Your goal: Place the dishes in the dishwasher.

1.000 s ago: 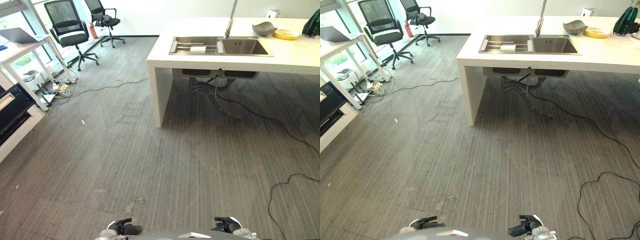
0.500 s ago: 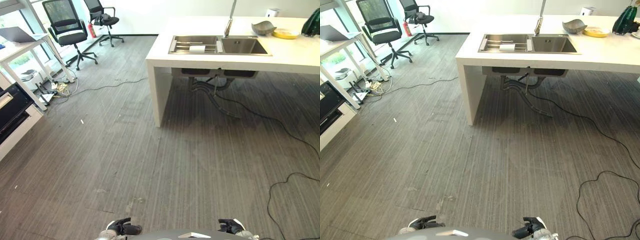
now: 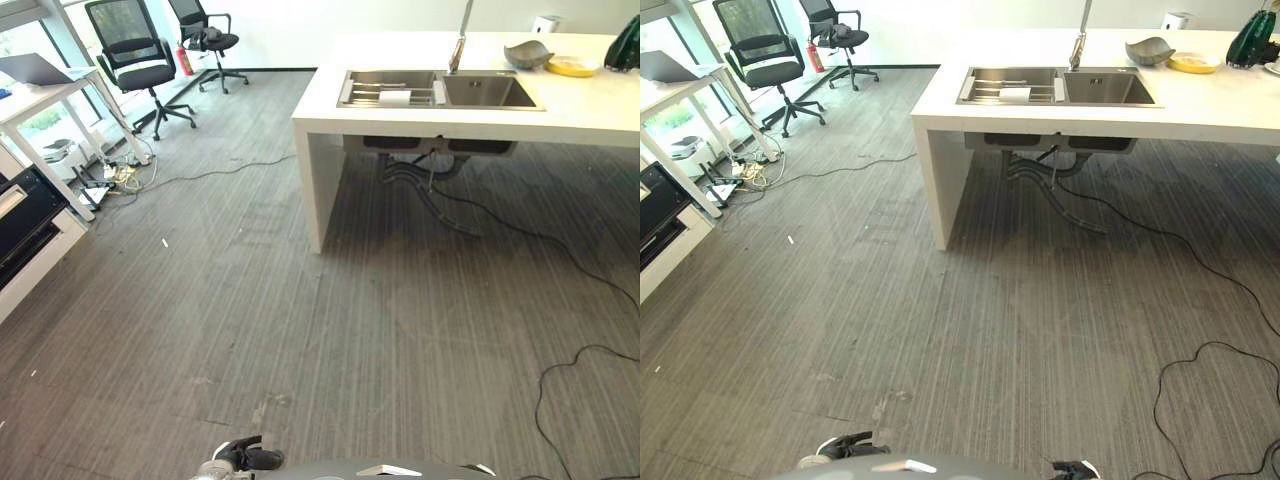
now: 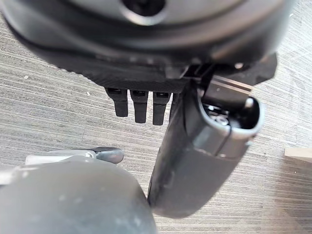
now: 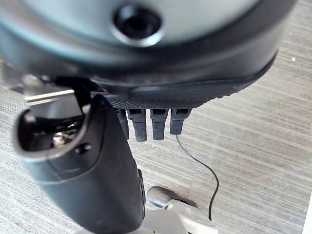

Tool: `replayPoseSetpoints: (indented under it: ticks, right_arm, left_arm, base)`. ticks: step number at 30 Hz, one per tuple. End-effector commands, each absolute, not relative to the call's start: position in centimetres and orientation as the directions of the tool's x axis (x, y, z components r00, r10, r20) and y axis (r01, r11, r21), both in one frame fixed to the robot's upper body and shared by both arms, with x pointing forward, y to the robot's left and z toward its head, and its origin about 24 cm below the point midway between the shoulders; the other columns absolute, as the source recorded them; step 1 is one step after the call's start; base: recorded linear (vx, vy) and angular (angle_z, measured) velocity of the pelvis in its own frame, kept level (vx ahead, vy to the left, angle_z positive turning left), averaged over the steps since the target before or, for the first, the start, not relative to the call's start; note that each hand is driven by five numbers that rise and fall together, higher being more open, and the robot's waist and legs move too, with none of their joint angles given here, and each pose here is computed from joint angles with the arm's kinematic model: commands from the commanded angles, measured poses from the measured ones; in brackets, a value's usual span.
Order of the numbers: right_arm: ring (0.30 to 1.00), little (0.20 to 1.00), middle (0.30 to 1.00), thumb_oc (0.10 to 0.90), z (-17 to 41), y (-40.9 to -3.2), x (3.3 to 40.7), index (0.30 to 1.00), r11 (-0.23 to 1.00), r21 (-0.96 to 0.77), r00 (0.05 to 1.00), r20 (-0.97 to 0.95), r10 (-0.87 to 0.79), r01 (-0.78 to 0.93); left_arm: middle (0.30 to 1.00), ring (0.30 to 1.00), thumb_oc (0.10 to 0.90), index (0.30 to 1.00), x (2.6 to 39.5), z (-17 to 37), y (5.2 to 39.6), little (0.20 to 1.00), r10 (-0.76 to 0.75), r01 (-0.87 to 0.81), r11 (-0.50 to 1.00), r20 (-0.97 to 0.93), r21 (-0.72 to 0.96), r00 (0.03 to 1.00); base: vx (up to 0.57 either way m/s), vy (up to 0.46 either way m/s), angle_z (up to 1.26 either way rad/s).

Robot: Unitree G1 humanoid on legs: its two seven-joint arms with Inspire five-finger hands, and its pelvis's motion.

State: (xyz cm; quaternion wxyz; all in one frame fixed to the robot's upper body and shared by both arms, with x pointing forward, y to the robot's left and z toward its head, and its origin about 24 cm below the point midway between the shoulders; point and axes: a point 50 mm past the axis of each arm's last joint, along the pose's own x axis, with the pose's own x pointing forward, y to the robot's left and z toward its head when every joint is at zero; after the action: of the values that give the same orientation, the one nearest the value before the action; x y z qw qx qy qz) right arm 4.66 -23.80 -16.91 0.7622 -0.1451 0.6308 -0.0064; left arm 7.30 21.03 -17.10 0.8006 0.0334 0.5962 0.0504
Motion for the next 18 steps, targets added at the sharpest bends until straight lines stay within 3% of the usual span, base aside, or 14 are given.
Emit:
replayPoseSetpoints:
  ticks: [1,10,18]
  right_arm:
    - [0.900,0.900,0.900,0.800,-16.9,-23.5,5.7,0.900,0.961,-0.209,0.232,-0.959,-0.166,-0.179]
    - [0.900,0.900,0.900,0.800,-16.3,-25.0,7.1,0.900,0.956,-0.253,0.261,-0.943,-0.208,-0.151]
    - [0.900,0.900,0.900,0.800,-16.2,-25.8,6.4,0.900,0.945,-0.281,0.233,-0.943,-0.238,-0.171]
  left_arm:
    - [0.900,0.900,0.800,0.900,6.4,-17.4,20.1,0.900,0.090,-0.012,0.996,-0.969,0.089,0.231]
    - [0.900,0.900,0.800,0.900,8.5,-17.0,20.9,0.900,0.122,-0.170,0.983,-0.950,0.074,0.289]
    - [0.900,0.900,0.800,0.900,6.5,-17.3,20.7,0.900,0.118,-0.156,0.984,-0.965,0.083,0.233]
  base:
    - [0.00,0.000,0.00]
    - [0.00,-0.137,0.01]
    - [0.31,0.051,-0.02]
